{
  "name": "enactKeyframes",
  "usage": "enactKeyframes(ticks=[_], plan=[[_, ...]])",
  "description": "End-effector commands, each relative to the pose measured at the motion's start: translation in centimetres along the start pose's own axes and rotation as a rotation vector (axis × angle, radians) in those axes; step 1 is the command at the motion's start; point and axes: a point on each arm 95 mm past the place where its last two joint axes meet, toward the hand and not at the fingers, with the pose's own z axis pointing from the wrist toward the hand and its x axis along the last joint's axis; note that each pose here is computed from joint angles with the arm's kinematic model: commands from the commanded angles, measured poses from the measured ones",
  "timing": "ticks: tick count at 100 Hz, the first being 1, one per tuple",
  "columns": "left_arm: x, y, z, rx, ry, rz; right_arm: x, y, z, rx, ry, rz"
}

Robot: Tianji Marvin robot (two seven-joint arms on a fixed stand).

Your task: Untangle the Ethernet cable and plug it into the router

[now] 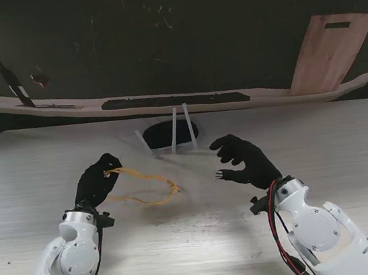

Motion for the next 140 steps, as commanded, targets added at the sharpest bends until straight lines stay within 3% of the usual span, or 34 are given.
enactKeyframes(ticks=[1, 17, 41, 66, 87, 104, 119, 140], plan=[[1.4, 0.4, 0.2, -0.005, 0.031, -0.022, 0.3, -0.6, 0.0, 0.030, 0.002, 0.012], [2.7, 0.6, 0.5, -0.015, 0.081, -0.070, 0.6, -1.4, 0.4, 0.059, -0.002, 0.033], [4.9, 0.9, 1.0, -0.112, 0.186, -0.112, 1.3, -3.2, 1.3, 0.117, 0.022, 0.053], [7.1, 0.8, 1.4, -0.152, 0.278, -0.162, 1.2, -4.8, 2.2, 0.184, 0.041, -0.021], [8.5, 0.7, 1.7, -0.162, 0.342, -0.198, 0.7, -5.7, 3.5, 0.194, 0.044, -0.092], [9.1, 0.8, 2.0, -0.174, 0.374, -0.202, 0.3, -6.4, 5.1, 0.180, 0.031, -0.137], [9.3, 1.0, 2.2, -0.185, 0.383, -0.211, -0.2, -7.4, 6.1, 0.230, -0.018, -0.194], [9.3, 1.2, 2.2, -0.186, 0.392, -0.216, 0.2, -9.1, 7.2, 0.261, -0.068, -0.105]])
